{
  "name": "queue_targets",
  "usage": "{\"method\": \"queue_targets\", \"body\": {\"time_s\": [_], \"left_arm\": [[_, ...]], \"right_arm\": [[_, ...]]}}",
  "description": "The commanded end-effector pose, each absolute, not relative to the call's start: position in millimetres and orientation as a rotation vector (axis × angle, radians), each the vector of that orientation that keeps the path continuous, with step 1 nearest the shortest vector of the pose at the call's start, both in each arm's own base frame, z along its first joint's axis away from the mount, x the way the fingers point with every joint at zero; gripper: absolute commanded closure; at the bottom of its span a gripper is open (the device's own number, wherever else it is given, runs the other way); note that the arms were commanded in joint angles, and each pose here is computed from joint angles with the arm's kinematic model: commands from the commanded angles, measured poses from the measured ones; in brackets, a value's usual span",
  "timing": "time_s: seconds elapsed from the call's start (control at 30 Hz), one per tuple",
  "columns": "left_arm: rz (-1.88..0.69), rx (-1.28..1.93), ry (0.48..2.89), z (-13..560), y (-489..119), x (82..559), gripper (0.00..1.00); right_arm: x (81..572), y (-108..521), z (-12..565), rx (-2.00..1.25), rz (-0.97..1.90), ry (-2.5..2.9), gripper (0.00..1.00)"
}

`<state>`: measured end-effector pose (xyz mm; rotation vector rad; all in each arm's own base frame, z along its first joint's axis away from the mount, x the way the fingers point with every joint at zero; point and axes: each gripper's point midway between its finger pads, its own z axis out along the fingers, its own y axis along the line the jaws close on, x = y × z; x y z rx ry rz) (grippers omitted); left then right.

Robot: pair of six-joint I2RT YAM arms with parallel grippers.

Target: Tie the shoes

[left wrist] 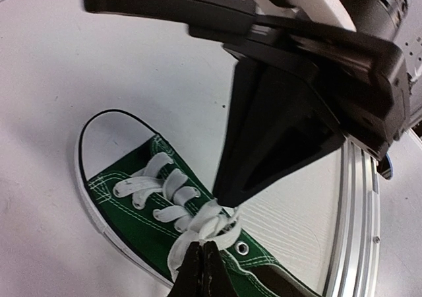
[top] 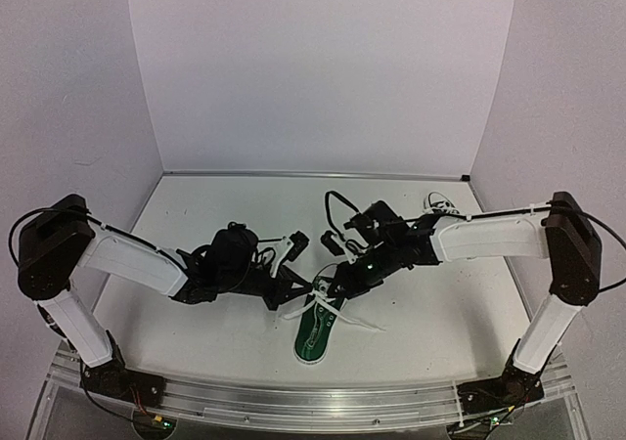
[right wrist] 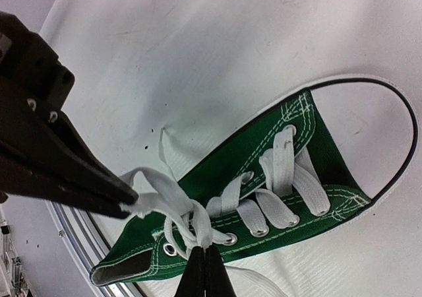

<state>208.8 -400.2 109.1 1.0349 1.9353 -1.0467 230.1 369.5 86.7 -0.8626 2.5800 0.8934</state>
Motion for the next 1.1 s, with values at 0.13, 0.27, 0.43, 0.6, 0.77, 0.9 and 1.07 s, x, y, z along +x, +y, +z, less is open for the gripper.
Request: {"method": "queue_targets", "body": {"time_s": [0.13, 0.27, 0.43, 0.6, 0.77, 0.9, 1.07], "left_arm": [[-0.960, 0.821, 2.016, 114, -393, 249, 1.00], [-0.944, 0.830, 2.037, 109, -394, 252, 1.00], [-0.955, 0.873, 2.013, 110, -395, 247, 1.00], [-0.894, 0.841, 2.018, 114, -384, 251, 1.00], [-0.889, 0.828, 2.051, 112, -383, 251, 0.97], [-0.845, 0.825, 2.052, 117, -377, 253, 0.90], [-0.773, 0.832, 1.967, 143, -363, 255, 0.82]], "right_arm": [[235, 370, 115, -0.748, 0.967, 2.452, 1.00], [238, 368, 119, -0.712, 0.970, 2.426, 1.00], [239, 372, 121, -0.694, 1.002, 2.408, 1.00], [241, 375, 123, -0.670, 1.033, 2.385, 1.00], [241, 375, 125, -0.644, 1.063, 2.353, 1.00], [240, 374, 121, -0.633, 1.067, 2.355, 1.00], [239, 374, 117, -0.633, 1.068, 2.358, 1.00]]}}
